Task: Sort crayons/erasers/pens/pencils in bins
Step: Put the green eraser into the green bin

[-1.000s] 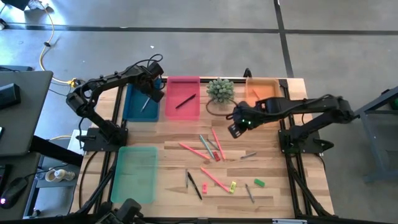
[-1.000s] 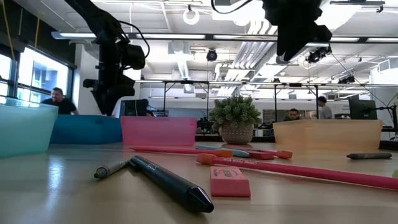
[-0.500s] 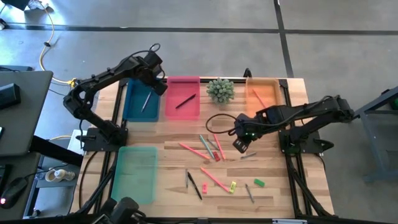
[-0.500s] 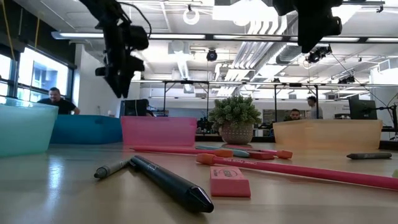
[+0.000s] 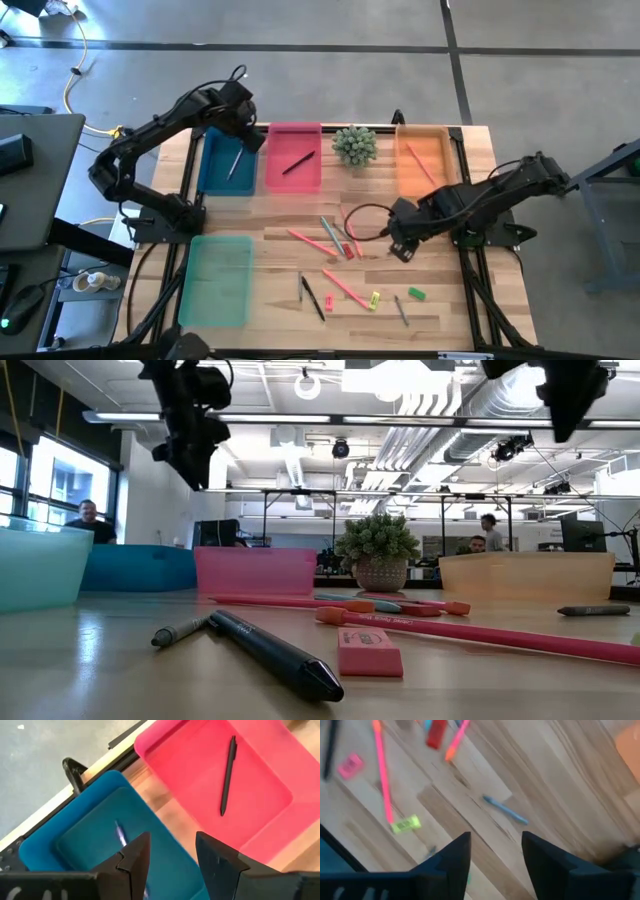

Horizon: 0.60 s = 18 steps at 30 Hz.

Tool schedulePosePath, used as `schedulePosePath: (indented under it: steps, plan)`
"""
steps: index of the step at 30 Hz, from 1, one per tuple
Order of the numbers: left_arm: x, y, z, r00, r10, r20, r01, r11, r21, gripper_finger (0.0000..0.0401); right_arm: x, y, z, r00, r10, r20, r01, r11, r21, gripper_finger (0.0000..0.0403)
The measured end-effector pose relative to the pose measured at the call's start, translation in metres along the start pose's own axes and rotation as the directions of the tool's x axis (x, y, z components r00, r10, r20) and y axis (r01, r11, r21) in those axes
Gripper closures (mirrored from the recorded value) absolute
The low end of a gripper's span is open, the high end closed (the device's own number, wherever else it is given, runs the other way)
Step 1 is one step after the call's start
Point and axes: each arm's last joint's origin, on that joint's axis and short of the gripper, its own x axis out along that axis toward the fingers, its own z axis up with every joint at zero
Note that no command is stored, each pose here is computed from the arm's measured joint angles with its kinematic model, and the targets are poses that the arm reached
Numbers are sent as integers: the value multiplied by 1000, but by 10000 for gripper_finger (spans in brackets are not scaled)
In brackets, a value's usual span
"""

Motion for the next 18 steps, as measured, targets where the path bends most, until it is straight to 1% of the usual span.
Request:
schedulePosePath:
  steps: [3, 6, 9, 11, 15, 18]
  plan:
    - [-5, -3, -2, 1000, -6, 13, 6, 1000, 9, 256, -1, 4, -8, 1000, 0, -8, 0, 999, -42, 221]
    - [-7, -10, -3, 1000, -18, 17, 17, 1000, 8, 256, 0, 9, -17, 1000, 1, -14, -2, 997, -82, 220]
    - [-7, -18, -4, 999, -31, 15, 30, 999, 15, 256, 13, 13, -29, 999, 2, -44, -7, 993, -116, 220]
    - [-8, -24, -5, 999, -41, 15, 40, 999, 31, 256, 25, 17, -38, 996, 27, -82, -37, 991, -129, 220]
    - [-9, -37, -7, 998, -61, 13, 61, 997, 38, 256, 43, 23, -53, 992, 69, -108, -83, 989, -126, 220]
    - [-10, -44, -8, 997, -74, 11, 73, 997, 32, 256, 53, 24, -63, 989, 87, -122, -97, 992, -83, 220]
